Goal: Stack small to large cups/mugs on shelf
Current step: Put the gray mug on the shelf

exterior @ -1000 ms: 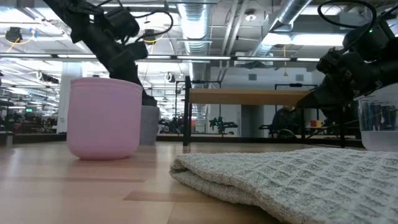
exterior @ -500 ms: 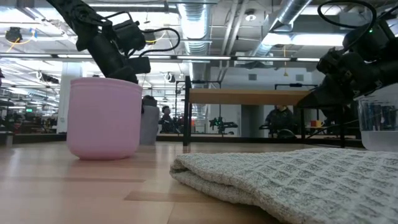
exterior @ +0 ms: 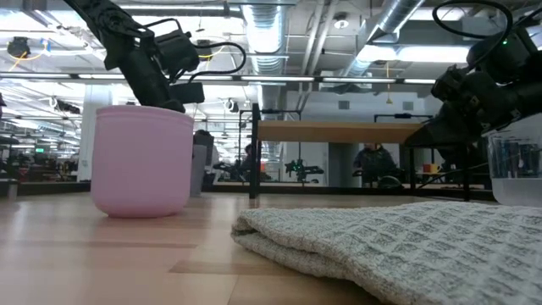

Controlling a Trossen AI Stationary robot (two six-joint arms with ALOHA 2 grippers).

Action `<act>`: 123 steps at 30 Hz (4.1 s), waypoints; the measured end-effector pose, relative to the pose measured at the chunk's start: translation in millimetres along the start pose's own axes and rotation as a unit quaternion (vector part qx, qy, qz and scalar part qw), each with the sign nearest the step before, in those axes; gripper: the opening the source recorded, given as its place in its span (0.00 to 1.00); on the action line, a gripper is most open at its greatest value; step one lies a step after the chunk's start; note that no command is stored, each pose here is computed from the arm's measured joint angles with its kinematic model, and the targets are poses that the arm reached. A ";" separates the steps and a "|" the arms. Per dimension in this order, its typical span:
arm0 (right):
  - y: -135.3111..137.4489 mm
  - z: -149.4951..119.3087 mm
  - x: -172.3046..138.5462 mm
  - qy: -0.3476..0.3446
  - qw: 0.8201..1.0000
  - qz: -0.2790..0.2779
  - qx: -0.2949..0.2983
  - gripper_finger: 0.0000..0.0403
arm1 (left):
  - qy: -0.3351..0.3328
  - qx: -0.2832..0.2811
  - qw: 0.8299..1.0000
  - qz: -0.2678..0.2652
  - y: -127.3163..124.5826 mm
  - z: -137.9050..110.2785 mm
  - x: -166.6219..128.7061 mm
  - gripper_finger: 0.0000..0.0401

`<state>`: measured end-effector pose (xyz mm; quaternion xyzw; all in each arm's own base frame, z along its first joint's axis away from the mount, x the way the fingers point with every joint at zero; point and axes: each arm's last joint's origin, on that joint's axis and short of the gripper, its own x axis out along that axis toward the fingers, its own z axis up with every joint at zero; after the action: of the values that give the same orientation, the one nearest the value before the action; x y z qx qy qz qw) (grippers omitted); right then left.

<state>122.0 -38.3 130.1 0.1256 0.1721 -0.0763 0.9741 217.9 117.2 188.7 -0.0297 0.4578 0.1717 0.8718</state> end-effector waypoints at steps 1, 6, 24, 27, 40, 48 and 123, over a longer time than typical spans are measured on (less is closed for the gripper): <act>0.0 0.1 0.0 0.000 1.000 0.000 0.000 0.14 | -0.001 0.000 1.000 0.001 0.0 0.2 -0.1 0.03; 0.0 0.1 0.0 0.000 1.000 0.000 0.000 0.14 | -0.001 0.000 1.000 0.001 0.0 0.3 0.0 0.06; 0.0 0.0 0.0 0.000 1.000 0.000 0.000 0.14 | -0.004 -0.025 1.000 -0.014 1.9 15.7 -9.9 0.02; 0.0 0.0 0.0 0.000 1.000 0.000 0.000 0.14 | -0.007 -0.021 1.000 -0.016 4.3 29.2 -20.4 0.02; 0.0 0.0 0.0 0.000 1.000 0.000 0.000 0.14 | -0.020 -0.004 1.000 0.013 15.7 86.2 -86.5 0.02; 0.0 0.0 0.0 0.000 1.000 0.000 0.000 0.14 | -0.069 -0.001 0.997 0.032 21.7 116.4 -127.8 0.02; -0.5 -3.6 0.0 0.019 1.000 -0.002 0.005 0.14 | 0.008 0.124 0.991 -0.057 1.7 254.4 -12.5 0.03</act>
<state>120.7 -37.8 126.7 0.1311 0.1901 -0.0770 0.9699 411.3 168.6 346.2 0.0507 0.4802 0.0633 0.8734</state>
